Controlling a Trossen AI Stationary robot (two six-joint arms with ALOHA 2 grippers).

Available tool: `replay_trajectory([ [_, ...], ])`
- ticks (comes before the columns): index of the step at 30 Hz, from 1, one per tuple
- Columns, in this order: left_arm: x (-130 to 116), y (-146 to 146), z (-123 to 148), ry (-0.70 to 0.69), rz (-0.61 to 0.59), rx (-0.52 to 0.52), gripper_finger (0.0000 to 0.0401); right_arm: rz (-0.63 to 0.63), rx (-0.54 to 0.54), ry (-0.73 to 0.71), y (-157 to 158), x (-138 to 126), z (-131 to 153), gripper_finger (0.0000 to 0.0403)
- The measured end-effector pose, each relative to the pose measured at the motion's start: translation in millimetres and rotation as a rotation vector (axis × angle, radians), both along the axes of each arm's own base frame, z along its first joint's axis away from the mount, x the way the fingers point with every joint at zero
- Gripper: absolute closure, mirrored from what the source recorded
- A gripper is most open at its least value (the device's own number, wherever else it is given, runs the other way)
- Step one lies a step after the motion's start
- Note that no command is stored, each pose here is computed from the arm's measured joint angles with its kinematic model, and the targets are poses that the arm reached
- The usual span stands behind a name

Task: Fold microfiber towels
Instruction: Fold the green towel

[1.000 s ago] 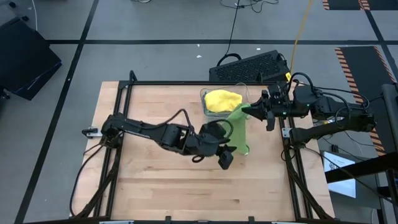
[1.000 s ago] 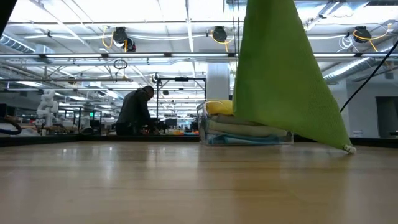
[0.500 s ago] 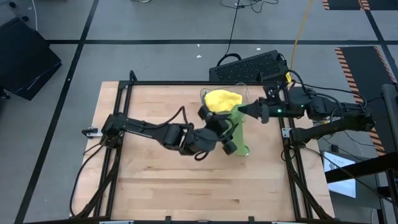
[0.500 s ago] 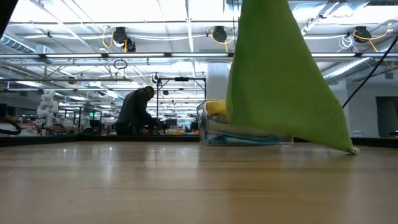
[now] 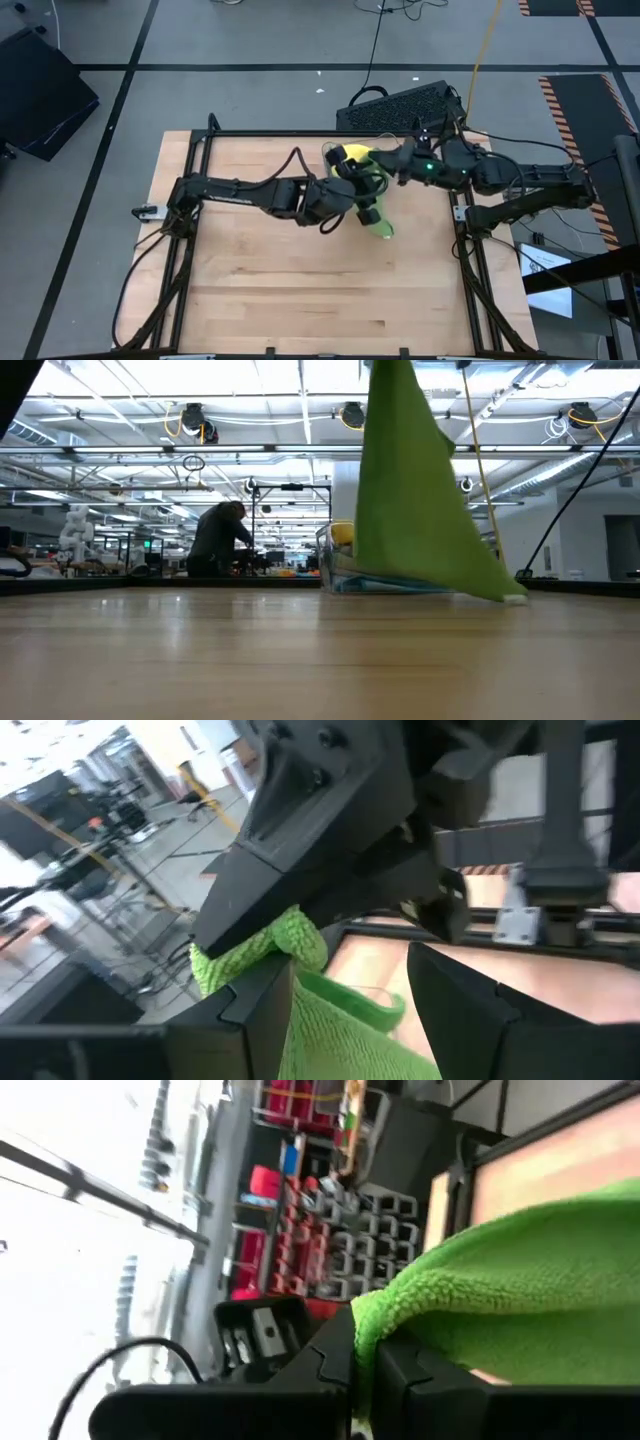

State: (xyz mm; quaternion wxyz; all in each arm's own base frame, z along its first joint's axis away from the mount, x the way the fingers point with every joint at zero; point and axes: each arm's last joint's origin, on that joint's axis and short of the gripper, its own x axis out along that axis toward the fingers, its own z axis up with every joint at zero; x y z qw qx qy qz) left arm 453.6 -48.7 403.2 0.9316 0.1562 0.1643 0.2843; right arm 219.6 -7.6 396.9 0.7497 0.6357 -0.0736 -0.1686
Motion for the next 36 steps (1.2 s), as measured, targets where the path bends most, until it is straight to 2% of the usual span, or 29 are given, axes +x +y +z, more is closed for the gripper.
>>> replay_trajectory([
  [7, -2.6, 9.4, 2.2, 0.067, 0.073, 0.108, 0.0201, -0.043, 0.008, -0.072, -1.2, 16.3, 0.4, 0.0397],
  [13, -8.9, -1.9, 4.3, 0.119, 0.182, 0.204, 0.0201, -0.049, 0.011, -0.075, -1.0, 16.8, 0.4, 0.0397],
  [16, -12.0, -6.1, 7.4, 0.143, 0.196, 0.246, 0.0201, -0.032, 0.013, -0.093, 2.2, 16.1, 2.5, 0.0397],
  [22, -24.0, -4.9, 22.1, 0.136, 0.183, 0.257, 0.0201, -0.008, 0.024, -0.093, 9.0, 16.2, 2.1, 0.0397],
  [29, -30.9, -2.8, 29.9, 0.188, 0.114, 0.305, 0.0203, 0.008, 0.047, -0.097, 12.2, 16.2, 1.6, 0.0397],
  [32, -31.2, -6.2, 29.6, 0.211, 0.079, 0.328, 0.0222, 0.011, 0.050, -0.095, 12.3, 16.0, 1.5, 0.0397],
  [36, -31.4, -11.4, 27.1, 0.227, 0.011, 0.320, 0.0271, 0.012, 0.050, -0.093, 12.3, 16.2, 1.2, 0.0397],
])
